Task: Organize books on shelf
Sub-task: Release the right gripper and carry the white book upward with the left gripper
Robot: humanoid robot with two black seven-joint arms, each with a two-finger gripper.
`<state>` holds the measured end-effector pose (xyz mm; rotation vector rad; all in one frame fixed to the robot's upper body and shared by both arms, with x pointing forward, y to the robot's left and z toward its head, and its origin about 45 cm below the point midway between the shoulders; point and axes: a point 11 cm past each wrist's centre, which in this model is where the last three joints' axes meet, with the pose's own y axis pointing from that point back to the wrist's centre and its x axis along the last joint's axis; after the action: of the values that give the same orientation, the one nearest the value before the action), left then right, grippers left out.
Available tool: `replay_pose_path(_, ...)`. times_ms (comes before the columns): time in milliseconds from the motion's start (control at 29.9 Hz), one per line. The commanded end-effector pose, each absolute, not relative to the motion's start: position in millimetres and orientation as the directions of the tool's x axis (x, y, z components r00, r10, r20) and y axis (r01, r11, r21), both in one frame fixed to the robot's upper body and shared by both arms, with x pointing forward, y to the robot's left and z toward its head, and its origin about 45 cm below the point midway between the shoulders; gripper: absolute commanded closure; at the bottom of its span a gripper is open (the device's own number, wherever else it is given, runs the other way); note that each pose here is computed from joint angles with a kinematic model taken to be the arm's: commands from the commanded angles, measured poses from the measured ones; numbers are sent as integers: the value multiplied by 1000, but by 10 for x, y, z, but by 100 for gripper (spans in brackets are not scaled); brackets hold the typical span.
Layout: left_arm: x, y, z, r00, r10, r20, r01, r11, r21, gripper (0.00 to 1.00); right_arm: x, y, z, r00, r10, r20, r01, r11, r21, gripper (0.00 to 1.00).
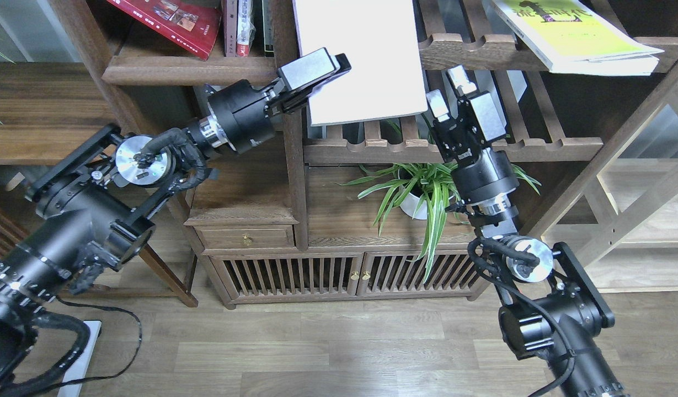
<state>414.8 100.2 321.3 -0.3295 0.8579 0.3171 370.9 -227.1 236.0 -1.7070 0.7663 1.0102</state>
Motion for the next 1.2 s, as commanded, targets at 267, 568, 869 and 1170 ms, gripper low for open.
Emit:
replay_pose_path(267, 4233, 1781, 3400, 679, 340, -650, -507, 858, -80, 100, 3742, -2445, 1956, 344, -86, -935, -903, -301, -305, 3)
replay_pose_path(568, 3926, 2214, 3716, 744, 350, -570, -555, 797, -236, 100, 3733, -2383, 1806, 305, -97, -948, -909, -327, -259, 2)
replay_pose_path(869, 3643, 2554, 4022, 786, 414, -459, -581, 747, -322, 100, 3682, -2293, 1697, 279, -96, -955, -907, -353, -230, 1)
replay_pose_path(1170, 3618, 3282, 4299, 700, 634, -329, -714, 618, -328, 100, 3641, -2169, 1616, 263, -101, -960, -896, -394, -204, 1)
